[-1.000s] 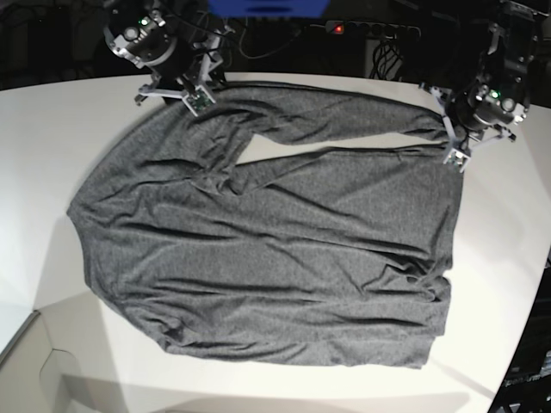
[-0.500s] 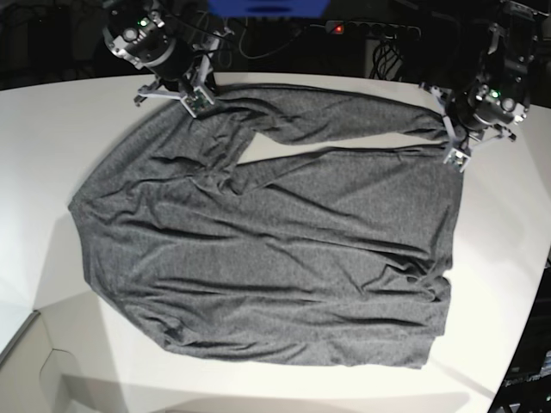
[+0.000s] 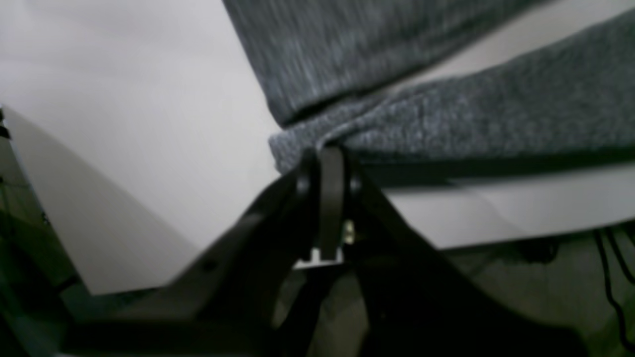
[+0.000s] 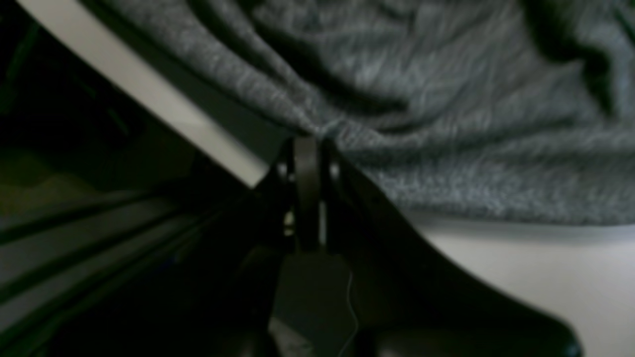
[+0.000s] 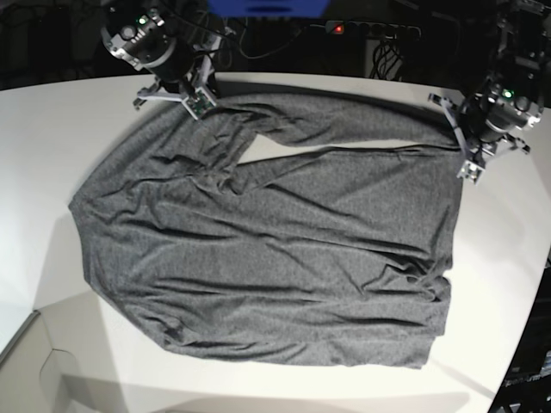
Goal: Layout the t-shirt on the table in an organized manner, then fold the t-shirt properly
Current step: 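Grasp the shirt's collar-side edge with the right gripper, then lift the grasped edge with both grippers and pull it over the shirt body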
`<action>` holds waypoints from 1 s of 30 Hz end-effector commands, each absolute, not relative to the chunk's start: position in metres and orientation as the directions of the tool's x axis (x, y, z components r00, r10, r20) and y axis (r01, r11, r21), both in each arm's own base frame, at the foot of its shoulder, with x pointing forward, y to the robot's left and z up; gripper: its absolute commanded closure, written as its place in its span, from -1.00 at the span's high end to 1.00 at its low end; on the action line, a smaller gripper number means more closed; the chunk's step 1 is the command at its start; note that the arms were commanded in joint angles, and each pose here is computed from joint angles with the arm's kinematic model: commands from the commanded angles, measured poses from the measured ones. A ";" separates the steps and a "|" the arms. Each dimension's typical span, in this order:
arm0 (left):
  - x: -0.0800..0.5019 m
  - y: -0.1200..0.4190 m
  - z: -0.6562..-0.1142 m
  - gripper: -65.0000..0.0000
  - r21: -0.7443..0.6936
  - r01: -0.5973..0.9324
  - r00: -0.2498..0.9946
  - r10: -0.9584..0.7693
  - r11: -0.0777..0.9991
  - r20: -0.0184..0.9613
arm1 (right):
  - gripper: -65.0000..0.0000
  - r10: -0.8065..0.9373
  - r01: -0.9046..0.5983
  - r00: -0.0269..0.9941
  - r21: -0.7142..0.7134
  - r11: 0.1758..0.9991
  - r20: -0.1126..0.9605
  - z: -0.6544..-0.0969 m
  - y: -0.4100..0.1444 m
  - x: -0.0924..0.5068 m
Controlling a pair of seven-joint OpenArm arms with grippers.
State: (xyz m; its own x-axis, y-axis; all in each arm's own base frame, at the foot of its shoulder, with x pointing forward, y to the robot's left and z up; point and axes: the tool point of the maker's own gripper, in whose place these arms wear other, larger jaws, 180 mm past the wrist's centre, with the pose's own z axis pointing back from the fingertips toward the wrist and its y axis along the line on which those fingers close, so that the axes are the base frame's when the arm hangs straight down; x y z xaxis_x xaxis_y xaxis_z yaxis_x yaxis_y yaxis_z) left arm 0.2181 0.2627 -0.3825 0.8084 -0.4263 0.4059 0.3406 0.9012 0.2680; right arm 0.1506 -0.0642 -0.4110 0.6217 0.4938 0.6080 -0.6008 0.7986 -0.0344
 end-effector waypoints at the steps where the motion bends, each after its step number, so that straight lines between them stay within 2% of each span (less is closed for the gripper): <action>1: 0.226 0.271 -0.370 -1.00 0.303 0.329 0.793 -0.436 0.894 0.426 | -1.00 0.482 -0.603 0.599 -0.036 0.797 0.640 -0.401 -0.060 0.155; 22: 0.234 0.285 -0.360 -1.00 0.327 0.283 0.793 -0.412 0.902 0.449 | -1.00 0.443 -0.578 0.465 -0.116 0.807 0.766 -0.356 -0.047 0.224; 30: 0.257 0.282 -0.346 -1.00 0.338 0.265 0.763 -0.411 0.903 0.499 | -1.00 0.431 -0.566 0.396 -0.154 0.810 0.811 -0.334 -0.041 0.256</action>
State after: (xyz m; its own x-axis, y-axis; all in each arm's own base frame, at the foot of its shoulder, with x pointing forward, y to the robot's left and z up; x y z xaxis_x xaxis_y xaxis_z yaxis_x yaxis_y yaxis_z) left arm 0.2486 0.2785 -0.3573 0.7842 -0.3975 0.4764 0.2720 0.9104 0.3119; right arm 0.2529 -0.0441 -0.3438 0.4292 0.4403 0.7886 -0.5631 0.8131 -0.1475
